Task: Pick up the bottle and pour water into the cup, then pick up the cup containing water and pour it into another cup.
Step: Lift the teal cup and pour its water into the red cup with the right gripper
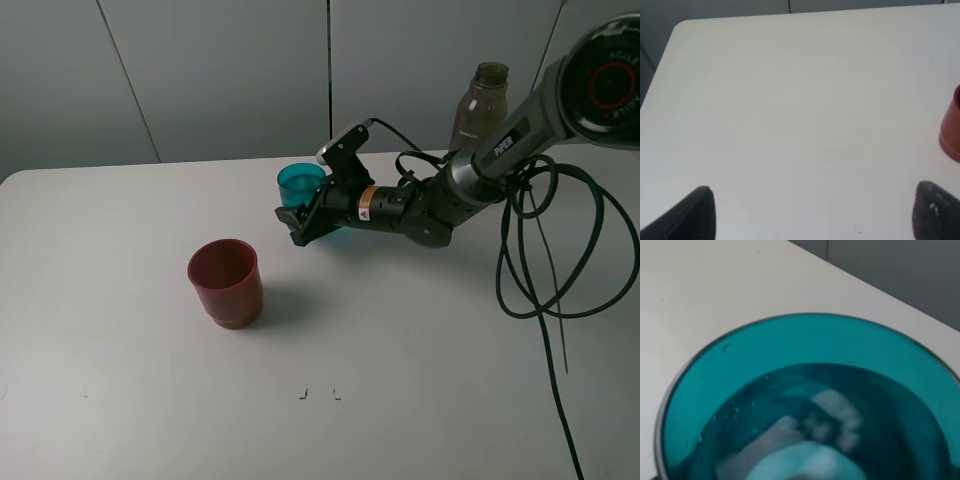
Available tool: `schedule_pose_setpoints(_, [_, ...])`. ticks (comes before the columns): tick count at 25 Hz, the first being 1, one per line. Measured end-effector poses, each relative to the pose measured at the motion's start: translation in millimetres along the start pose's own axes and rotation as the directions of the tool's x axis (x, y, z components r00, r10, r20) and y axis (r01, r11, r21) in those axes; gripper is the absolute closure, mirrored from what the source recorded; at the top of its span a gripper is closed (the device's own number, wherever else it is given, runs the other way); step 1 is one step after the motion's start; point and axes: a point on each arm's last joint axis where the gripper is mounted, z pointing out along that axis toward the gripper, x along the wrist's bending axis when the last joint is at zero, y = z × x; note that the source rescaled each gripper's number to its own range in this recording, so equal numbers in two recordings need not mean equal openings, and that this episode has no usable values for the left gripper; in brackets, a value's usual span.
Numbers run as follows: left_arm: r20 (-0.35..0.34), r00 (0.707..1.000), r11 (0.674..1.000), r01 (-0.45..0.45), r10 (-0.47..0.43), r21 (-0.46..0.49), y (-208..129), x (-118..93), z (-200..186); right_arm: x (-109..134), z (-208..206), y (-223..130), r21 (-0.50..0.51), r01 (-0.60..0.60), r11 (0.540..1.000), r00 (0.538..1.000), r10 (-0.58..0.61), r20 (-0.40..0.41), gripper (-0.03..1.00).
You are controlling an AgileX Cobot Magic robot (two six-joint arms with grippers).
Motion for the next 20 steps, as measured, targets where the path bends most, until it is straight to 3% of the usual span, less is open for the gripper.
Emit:
schedule_pose_setpoints(8, [0.000,1.000,1.000,0.000,0.000,0.000,0,0,0,-2,-3,9,0.005,0.012,1.000,1.000,-0.012,0.012,0.90])
schedule_pose_setpoints(20, [0.000,1.000,1.000,0.000,0.000,0.000,0,0,0,0,-14,45,-0.034,0.120,0.992,0.993,-0.121,0.000,0.90])
